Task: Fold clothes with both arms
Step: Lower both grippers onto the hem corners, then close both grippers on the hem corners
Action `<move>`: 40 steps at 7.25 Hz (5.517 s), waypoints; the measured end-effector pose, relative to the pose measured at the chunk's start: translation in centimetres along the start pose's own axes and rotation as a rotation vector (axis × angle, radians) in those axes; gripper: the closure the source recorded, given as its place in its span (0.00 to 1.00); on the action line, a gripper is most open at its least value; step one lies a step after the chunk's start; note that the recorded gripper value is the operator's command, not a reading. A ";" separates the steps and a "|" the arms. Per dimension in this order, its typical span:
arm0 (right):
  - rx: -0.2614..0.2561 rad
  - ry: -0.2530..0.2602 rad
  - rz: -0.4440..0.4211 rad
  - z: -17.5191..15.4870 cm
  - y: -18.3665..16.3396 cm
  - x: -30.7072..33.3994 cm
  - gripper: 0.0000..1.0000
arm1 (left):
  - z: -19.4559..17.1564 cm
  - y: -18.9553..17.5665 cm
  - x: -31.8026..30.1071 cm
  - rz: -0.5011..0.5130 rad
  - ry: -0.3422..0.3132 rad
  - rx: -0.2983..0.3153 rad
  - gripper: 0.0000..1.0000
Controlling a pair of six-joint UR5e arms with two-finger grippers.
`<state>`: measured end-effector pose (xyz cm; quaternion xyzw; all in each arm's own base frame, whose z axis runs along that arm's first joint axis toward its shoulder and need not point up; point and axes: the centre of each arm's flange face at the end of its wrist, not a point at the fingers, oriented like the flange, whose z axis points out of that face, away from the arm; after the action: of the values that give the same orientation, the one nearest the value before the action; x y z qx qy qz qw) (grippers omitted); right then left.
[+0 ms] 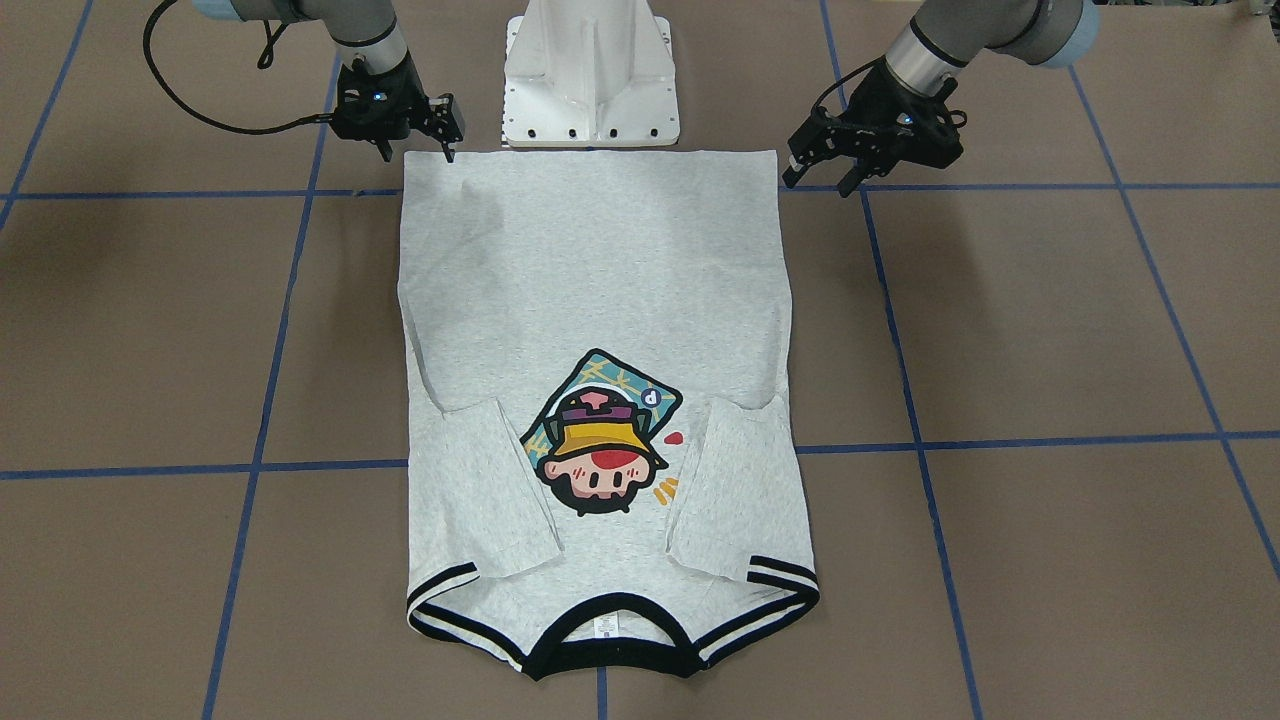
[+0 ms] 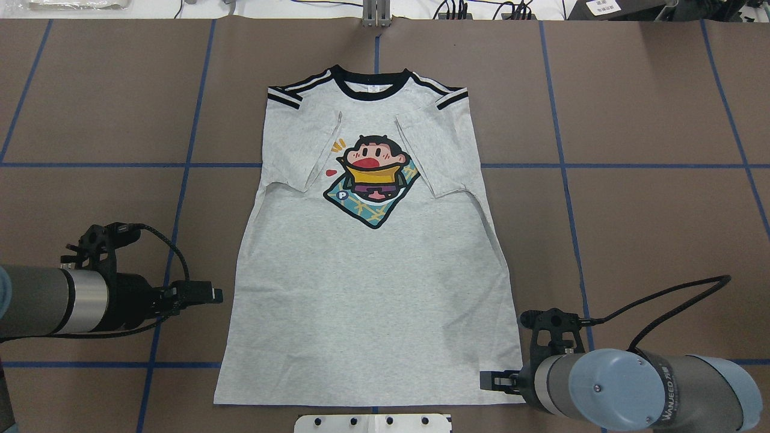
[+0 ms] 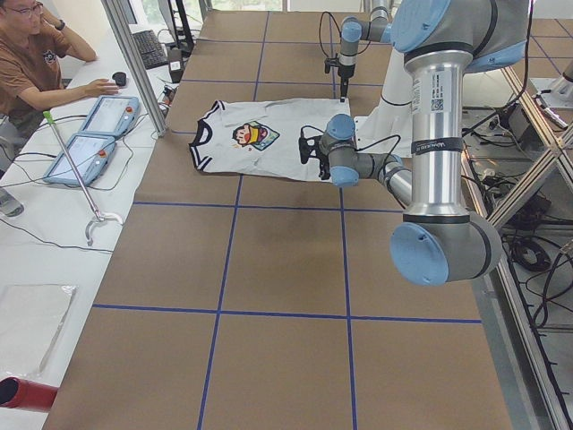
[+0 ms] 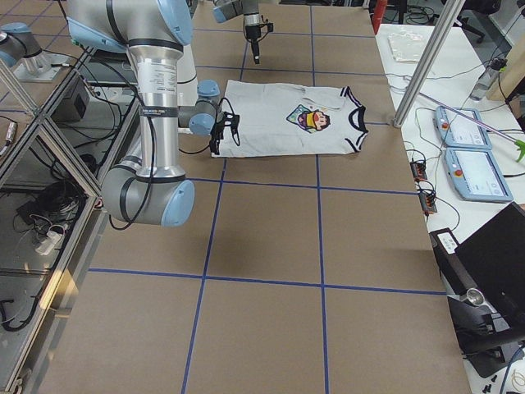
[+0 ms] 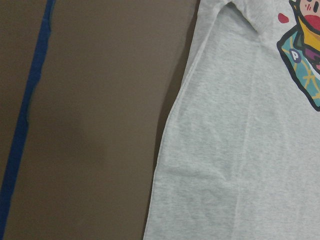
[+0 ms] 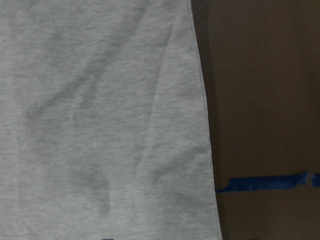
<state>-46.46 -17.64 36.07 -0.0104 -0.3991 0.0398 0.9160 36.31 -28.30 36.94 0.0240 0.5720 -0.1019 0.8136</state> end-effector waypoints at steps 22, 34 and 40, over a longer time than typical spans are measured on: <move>-0.052 0.043 0.008 2.0 0.1 0.8 0.82 | 0.1 0.0 0.3 0.003 0.005 0.000 0.02; -0.036 -0.024 0.163 -1.0 -0.9 -0.8 1.00 | 4.2 10.6 1.6 -0.131 -0.076 -0.062 0.06; -0.027 -0.042 0.166 -1.4 -1.3 -1.6 1.00 | 7.9 14.3 3.6 -0.063 -0.316 -0.023 0.08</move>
<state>-46.45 -19.05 34.00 -0.0550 -0.4167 0.1106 0.9006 47.56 -16.00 35.15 -0.0197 0.4384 -0.1235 0.8900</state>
